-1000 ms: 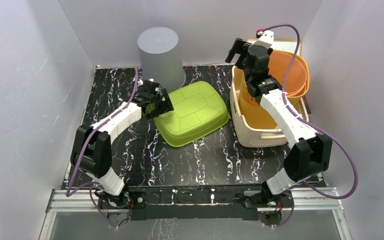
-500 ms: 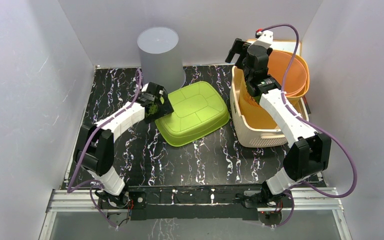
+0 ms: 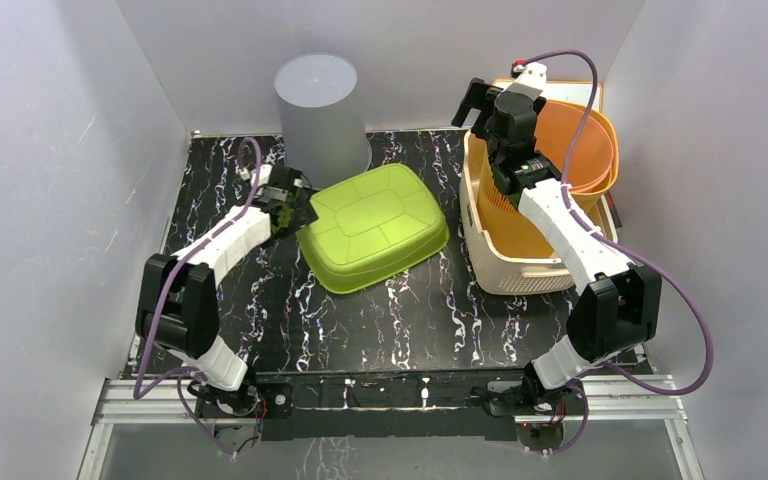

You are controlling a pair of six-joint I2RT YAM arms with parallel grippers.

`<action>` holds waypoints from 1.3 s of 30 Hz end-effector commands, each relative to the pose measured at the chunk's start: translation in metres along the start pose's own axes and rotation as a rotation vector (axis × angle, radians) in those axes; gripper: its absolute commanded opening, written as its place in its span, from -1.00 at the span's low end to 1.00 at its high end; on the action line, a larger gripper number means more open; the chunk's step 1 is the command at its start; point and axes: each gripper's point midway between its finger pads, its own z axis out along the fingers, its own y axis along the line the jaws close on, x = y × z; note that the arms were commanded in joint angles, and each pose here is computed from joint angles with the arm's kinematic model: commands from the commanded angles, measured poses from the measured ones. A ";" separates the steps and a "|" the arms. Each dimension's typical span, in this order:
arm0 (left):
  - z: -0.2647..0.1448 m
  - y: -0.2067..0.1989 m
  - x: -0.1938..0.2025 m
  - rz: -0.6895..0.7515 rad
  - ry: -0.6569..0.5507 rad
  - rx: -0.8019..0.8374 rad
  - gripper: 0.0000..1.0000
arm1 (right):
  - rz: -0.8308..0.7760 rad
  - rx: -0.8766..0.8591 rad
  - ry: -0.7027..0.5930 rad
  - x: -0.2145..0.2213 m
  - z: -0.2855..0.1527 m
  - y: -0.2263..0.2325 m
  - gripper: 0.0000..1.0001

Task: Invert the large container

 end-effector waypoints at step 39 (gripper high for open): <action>-0.079 0.046 -0.020 -0.094 0.079 0.043 0.97 | 0.019 -0.068 0.009 0.006 0.031 0.034 0.96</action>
